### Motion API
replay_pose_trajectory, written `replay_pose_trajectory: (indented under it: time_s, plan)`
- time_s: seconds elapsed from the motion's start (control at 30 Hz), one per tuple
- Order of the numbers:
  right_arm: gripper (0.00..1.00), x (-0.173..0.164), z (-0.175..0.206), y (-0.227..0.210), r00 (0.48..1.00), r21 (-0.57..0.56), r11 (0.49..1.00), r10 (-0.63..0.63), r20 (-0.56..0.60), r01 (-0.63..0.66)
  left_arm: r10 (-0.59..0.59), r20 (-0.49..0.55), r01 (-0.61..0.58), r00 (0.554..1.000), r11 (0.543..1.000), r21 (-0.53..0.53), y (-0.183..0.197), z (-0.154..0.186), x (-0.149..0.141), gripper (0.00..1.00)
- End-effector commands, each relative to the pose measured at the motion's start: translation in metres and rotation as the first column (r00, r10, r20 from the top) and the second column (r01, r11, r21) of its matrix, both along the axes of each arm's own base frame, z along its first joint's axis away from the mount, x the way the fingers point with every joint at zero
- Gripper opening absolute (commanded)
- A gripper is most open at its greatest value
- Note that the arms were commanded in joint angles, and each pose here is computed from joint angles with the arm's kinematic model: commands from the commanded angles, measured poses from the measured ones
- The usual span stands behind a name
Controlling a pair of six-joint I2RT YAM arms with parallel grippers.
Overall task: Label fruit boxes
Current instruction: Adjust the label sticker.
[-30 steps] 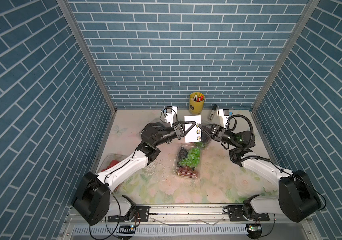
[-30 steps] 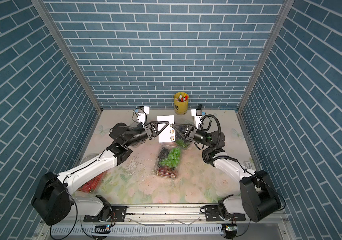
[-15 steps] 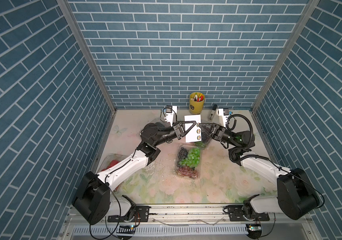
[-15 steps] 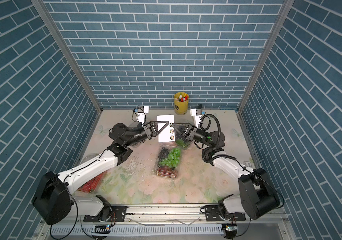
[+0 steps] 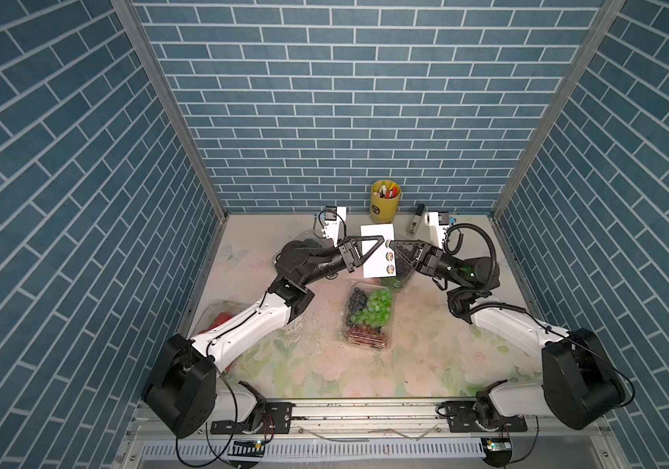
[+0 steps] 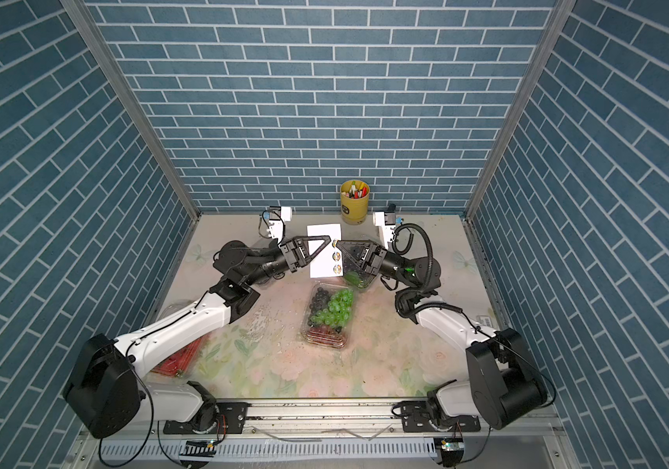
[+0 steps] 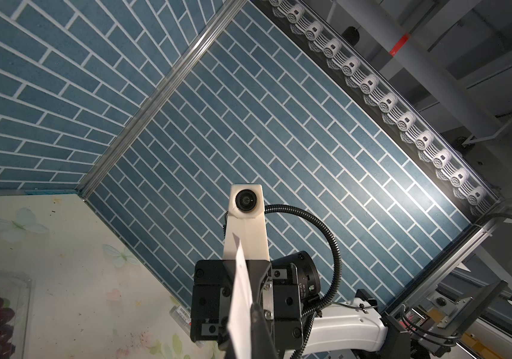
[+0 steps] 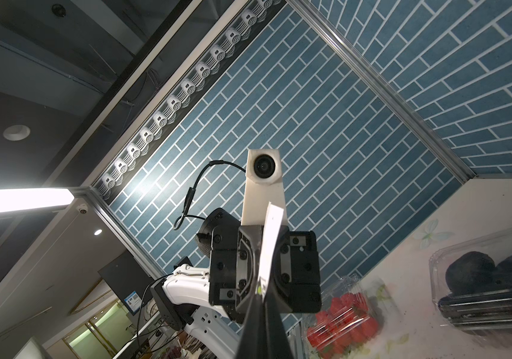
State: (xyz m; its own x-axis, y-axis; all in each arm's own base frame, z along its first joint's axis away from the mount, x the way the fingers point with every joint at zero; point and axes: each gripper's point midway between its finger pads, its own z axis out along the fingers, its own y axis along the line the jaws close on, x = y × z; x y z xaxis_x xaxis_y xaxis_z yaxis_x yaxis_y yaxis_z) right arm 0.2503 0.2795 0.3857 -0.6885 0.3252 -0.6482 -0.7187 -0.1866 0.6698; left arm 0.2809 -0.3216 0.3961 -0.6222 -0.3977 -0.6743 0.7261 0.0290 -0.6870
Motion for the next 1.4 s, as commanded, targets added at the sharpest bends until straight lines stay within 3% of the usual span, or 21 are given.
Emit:
replay_pose_trajectory:
  time_s: [0.0, 0.93, 1.37]
  plan:
    - [0.00, -0.020, 0.026, 0.000, 0.995, 0.037, 0.997, 0.058, 0.080, -0.061, 0.000, 0.011, 0.000, 1.000, 1.000, 0.001, -0.002, -0.001, 0.002, 0.00]
    - [0.00, -0.027, 0.034, -0.004, 0.993, 0.051, 0.997, 0.051, 0.102, -0.056, 0.016, -0.004, -0.016, 1.000, 0.998, 0.052, -0.003, -0.021, 0.005, 0.00]
    - [0.00, -0.015, 0.026, -0.004, 0.997, 0.050, 0.998, 0.023, 0.076, -0.027, 0.006, 0.045, -0.005, 0.999, 1.000, -0.029, 0.010, 0.012, -0.010, 0.00]
